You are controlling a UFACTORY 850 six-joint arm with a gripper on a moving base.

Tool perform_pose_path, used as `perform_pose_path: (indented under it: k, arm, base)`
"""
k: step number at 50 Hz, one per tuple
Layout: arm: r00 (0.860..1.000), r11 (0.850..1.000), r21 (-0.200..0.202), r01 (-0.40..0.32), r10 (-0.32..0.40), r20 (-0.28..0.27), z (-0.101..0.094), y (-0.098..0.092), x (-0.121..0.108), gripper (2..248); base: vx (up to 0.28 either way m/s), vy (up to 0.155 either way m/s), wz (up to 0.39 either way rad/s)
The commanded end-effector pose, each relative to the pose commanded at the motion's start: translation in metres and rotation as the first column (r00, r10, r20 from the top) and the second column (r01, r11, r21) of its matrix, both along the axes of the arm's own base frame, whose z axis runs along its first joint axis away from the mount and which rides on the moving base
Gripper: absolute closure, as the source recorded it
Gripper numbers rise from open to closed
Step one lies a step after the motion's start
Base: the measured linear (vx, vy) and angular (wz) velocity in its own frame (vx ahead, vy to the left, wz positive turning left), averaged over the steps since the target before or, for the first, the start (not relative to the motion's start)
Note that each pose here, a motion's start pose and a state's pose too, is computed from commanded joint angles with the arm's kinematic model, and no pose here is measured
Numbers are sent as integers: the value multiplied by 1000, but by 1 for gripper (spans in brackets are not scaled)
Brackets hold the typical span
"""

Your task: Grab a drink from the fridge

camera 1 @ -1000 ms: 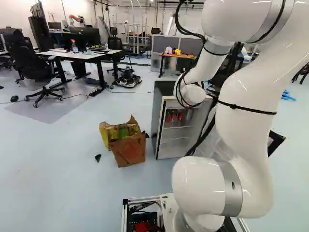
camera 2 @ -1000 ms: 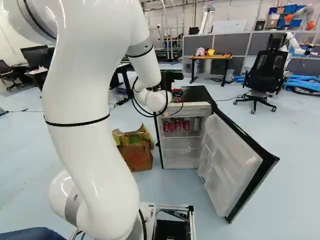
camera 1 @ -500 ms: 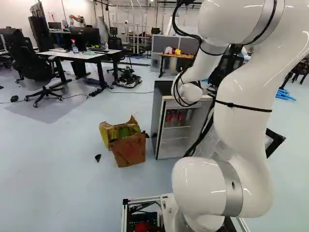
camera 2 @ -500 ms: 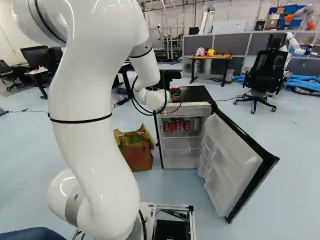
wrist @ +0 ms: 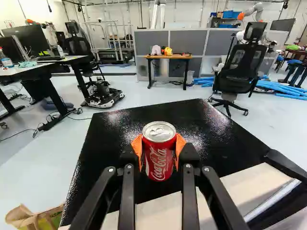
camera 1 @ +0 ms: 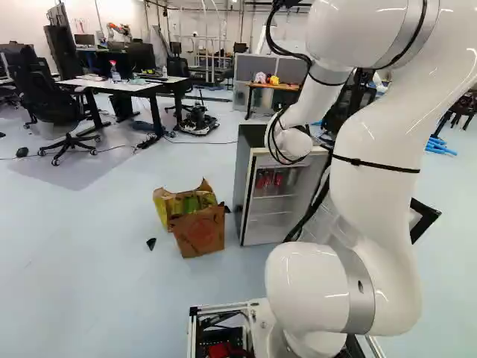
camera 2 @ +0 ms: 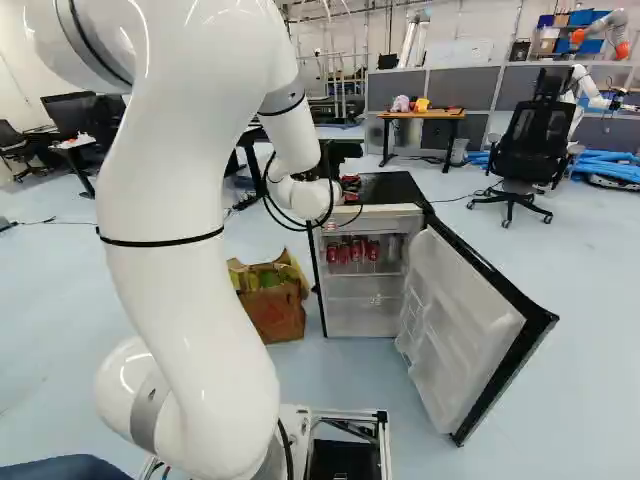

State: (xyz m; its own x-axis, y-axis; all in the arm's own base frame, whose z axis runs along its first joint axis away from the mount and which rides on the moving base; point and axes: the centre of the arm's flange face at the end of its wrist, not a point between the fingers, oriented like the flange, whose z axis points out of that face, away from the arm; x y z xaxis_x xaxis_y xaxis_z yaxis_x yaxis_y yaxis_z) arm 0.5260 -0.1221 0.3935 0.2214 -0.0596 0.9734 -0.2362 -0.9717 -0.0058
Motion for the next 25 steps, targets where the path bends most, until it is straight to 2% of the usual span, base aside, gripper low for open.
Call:
perform_pose_path:
  k: [25]
  arm:
    - [1000, 1000, 3, 0, 0, -14, -1, 0, 0, 159]
  base:
    - [0, 0, 0]
